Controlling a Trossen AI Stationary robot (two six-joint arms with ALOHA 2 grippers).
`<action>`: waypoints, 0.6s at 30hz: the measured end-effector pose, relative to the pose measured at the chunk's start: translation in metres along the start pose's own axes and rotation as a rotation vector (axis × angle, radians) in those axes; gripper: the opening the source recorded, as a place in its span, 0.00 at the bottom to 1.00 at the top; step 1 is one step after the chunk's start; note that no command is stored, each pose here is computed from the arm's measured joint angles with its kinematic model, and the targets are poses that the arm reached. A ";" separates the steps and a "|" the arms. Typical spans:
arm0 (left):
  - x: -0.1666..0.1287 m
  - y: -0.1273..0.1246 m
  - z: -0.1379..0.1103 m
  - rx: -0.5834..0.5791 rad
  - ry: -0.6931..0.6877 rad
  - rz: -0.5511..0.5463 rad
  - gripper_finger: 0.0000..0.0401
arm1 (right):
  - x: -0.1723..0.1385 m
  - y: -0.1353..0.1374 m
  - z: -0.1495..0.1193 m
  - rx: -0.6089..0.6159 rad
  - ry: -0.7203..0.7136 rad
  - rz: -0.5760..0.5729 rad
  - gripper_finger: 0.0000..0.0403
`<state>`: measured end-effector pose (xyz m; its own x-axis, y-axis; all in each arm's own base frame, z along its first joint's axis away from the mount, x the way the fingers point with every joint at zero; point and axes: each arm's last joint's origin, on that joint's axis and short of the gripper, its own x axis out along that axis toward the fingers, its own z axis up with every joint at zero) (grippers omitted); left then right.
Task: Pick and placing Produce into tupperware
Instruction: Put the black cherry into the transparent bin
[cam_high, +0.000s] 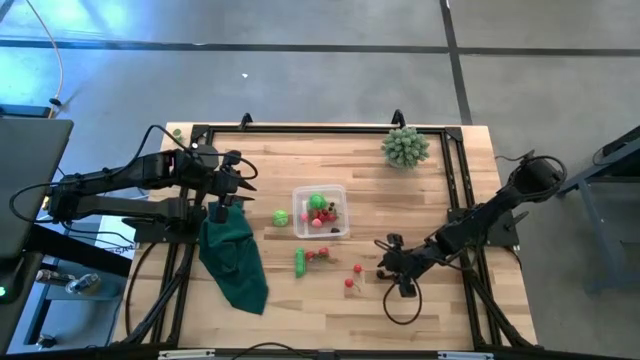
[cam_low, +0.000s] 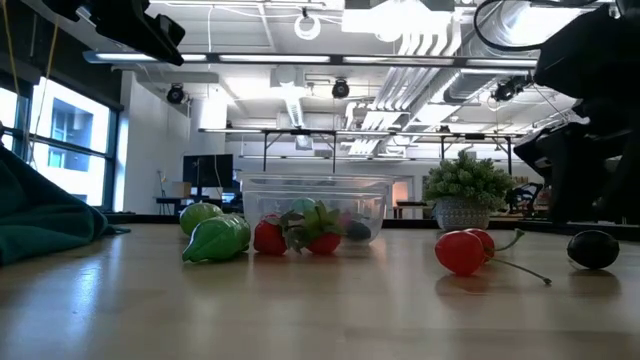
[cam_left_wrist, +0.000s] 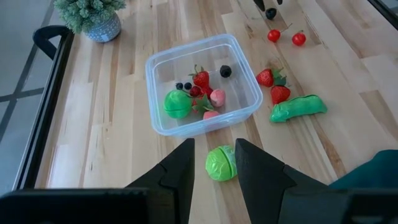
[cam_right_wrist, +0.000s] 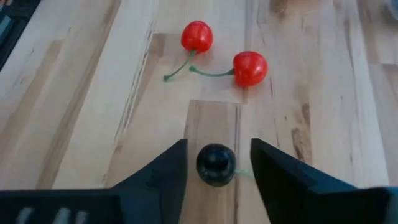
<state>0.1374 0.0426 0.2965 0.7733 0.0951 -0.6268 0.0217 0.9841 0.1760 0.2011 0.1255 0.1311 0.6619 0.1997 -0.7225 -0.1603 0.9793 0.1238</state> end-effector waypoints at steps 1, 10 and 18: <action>0.000 0.000 0.000 0.000 0.000 0.000 0.26 | 0.000 0.000 0.000 0.000 -0.002 -0.006 0.45; 0.000 0.000 0.000 0.000 0.000 0.000 0.26 | 0.000 -0.001 -0.002 -0.033 0.010 -0.033 0.64; 0.000 0.000 0.000 0.000 0.000 0.000 0.26 | 0.000 -0.002 -0.004 -0.163 0.045 -0.019 0.64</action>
<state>0.1374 0.0426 0.2965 0.7734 0.0951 -0.6268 0.0215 0.9842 0.1759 0.1981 0.1236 0.1280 0.6332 0.1759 -0.7537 -0.2671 0.9637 0.0005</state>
